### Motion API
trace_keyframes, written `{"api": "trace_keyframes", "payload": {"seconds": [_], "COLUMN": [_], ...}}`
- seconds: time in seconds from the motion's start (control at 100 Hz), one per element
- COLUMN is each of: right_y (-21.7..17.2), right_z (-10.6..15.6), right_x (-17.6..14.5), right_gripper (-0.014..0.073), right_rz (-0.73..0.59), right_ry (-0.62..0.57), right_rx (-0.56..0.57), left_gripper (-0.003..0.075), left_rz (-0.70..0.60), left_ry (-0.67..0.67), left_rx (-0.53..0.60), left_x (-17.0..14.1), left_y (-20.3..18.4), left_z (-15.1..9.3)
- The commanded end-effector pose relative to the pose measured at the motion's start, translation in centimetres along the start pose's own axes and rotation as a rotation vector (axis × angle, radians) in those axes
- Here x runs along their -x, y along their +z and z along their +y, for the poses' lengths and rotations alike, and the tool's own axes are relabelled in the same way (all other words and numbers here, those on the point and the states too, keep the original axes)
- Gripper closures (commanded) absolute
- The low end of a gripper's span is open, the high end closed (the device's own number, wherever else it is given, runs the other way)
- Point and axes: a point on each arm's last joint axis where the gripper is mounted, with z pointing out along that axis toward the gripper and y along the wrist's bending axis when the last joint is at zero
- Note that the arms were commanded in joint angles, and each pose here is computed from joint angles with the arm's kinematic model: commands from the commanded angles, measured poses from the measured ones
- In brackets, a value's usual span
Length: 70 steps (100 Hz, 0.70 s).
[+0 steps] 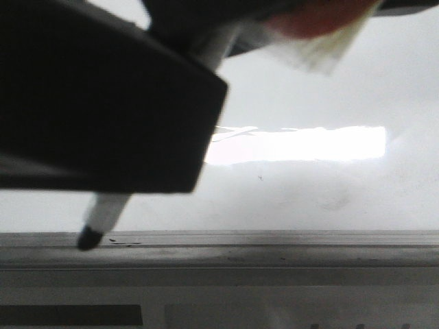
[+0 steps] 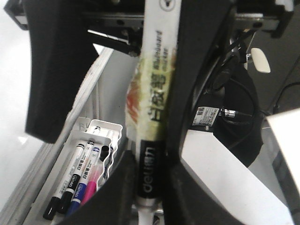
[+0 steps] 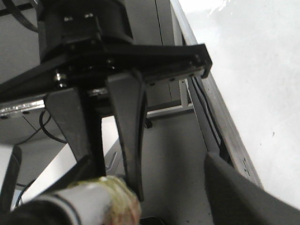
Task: Write number 7 on whiteboard
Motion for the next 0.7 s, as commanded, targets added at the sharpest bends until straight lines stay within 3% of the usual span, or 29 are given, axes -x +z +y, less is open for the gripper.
{"api": "trace_keyframes", "payload": {"seconds": [0.0,0.14,0.31,0.46,0.55,0.69], "right_y": [-0.3,-0.3,-0.3,-0.4,-0.8,-2.2], "right_z": [0.1,0.2,0.4,0.5,0.6,0.9], "right_x": [1.8,1.8,1.8,1.9,2.1,2.5], "right_gripper": [0.0188,0.0351,0.0669,0.0655,0.0655,0.0654], "right_rz": [-0.108,-0.113,-0.109,-0.112,-0.133,-0.157], "right_ry": [0.018,0.030,0.032,0.027,0.014,-0.068], "right_rx": [0.000,0.017,0.038,0.043,0.007,-0.088], "left_gripper": [0.0727,0.0727,0.0727,0.0713,0.0610,0.0308], "left_rz": [-0.068,-0.069,-0.073,-0.090,-0.110,-0.138], "left_ry": [-0.017,-0.017,-0.021,-0.054,-0.086,-0.122], "left_rx": [-0.045,-0.050,-0.056,-0.027,-0.021,-0.020], "left_x": [1.5,1.5,1.5,1.7,1.9,2.2], "left_y": [-0.2,-0.2,-0.2,-0.2,-0.2,-0.6], "left_z": [-0.5,-0.6,-0.6,-0.4,-0.3,-0.5]}}
